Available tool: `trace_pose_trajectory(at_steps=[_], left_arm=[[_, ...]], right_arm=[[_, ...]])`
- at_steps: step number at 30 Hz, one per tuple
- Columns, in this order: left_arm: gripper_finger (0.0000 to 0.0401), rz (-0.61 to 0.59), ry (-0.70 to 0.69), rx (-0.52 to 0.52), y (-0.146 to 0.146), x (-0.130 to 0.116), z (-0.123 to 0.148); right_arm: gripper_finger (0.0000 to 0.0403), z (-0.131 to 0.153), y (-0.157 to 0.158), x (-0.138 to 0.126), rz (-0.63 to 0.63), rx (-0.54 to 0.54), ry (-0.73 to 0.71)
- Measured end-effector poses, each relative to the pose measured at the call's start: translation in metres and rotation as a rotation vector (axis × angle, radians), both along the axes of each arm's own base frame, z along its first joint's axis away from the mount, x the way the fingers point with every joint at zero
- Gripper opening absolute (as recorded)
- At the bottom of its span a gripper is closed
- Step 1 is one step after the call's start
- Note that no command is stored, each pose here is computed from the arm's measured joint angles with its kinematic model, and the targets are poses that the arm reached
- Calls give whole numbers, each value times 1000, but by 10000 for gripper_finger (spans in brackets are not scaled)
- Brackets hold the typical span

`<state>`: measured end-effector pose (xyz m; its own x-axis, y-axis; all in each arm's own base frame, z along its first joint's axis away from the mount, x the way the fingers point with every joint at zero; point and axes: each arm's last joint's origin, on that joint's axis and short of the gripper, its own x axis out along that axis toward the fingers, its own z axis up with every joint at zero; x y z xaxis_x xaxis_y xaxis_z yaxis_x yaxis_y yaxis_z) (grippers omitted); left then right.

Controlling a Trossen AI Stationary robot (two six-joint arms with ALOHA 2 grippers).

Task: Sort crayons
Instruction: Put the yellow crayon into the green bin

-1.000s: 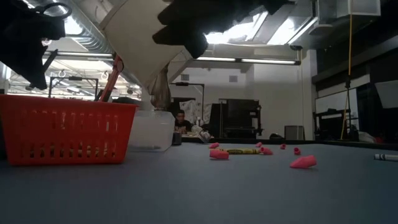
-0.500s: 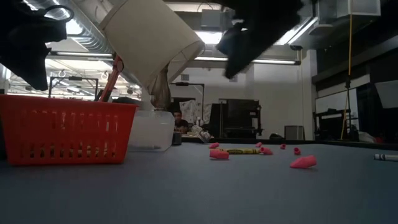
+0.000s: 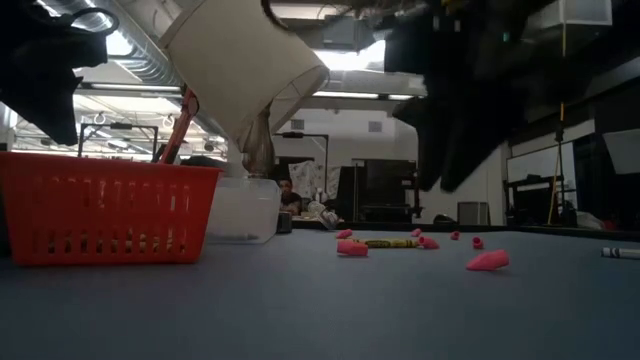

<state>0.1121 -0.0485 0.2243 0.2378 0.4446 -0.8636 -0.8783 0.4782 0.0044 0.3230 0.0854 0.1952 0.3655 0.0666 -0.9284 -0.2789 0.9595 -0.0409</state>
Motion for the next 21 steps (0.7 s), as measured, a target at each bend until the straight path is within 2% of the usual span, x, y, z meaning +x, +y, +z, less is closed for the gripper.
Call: trace_pose_trajectory(at_steps=[4, 16, 21], left_arm=[[88, -1, -12, -2, 0, 1, 0], [88, -1, -44, -15, -2, 4, 0], [88, -1, -45, -15, -2, 4, 0]], right_arm=[[161, -18, -9, -5, -48, -85, -12], [161, -45, -46, -2, -169, -50, -169], [161, -53, -55, -6, -192, -49, -168]])
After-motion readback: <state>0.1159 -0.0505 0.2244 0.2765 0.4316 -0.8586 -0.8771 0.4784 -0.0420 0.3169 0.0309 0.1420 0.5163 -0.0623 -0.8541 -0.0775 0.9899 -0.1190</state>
